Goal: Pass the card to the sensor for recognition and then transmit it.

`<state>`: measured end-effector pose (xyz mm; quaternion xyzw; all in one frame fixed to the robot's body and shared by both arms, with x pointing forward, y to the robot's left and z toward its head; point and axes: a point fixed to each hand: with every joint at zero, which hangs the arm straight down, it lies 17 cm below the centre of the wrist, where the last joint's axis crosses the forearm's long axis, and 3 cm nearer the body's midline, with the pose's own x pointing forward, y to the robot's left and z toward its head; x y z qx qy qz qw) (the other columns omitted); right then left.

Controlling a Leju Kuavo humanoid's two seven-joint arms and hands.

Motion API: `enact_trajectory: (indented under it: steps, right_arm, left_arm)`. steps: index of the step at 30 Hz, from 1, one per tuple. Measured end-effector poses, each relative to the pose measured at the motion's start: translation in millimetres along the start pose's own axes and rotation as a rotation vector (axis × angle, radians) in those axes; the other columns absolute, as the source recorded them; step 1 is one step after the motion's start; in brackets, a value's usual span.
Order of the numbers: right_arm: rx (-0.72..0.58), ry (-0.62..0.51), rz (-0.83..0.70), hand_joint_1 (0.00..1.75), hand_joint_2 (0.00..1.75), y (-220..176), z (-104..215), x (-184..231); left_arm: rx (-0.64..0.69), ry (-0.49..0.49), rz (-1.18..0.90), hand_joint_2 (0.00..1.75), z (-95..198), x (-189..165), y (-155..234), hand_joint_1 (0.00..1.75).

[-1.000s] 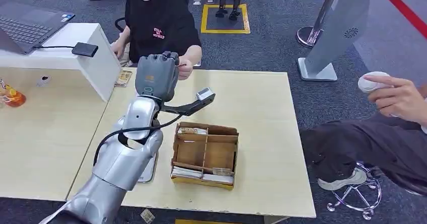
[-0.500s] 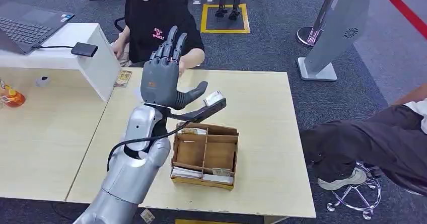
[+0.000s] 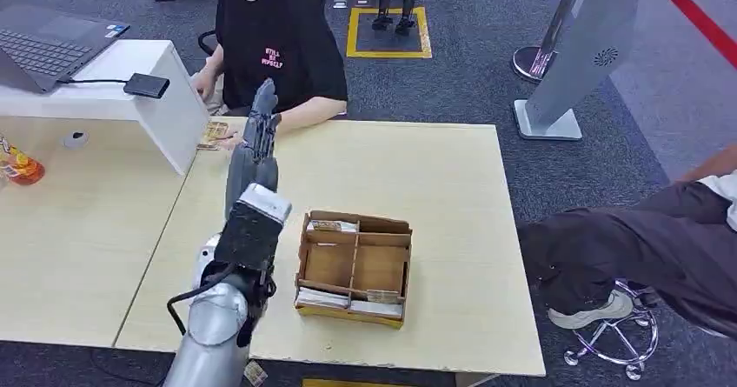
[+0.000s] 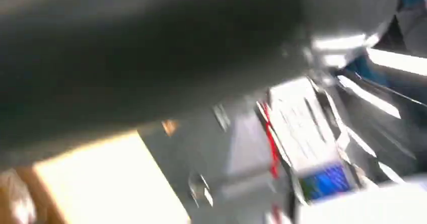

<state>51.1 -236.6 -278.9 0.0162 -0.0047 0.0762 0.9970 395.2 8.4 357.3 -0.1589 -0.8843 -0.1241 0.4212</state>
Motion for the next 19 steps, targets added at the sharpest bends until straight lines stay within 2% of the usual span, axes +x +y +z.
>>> enact_trajectory:
  steps: [4,8,13,19]
  right_arm:
    - [0.002,0.001,-0.021,0.0,0.0,0,0,-1]
    - [0.001,0.003,-0.041,0.0,0.0,0,0,-1]
    - [-0.003,0.009,-0.055,0.0,0.0,-1,0,-2]
    - [-0.002,0.009,-0.051,0.0,0.0,-1,0,-2]
  left_arm:
    - [-0.081,-0.019,0.289,0.0,35,10,-21,0.0]
    - [-0.137,-0.021,0.406,0.0,57,15,-35,0.0]
    - [-0.231,-0.044,0.667,0.0,89,31,-55,0.0]
    - [-0.328,-0.074,0.785,0.0,128,39,-75,0.0]
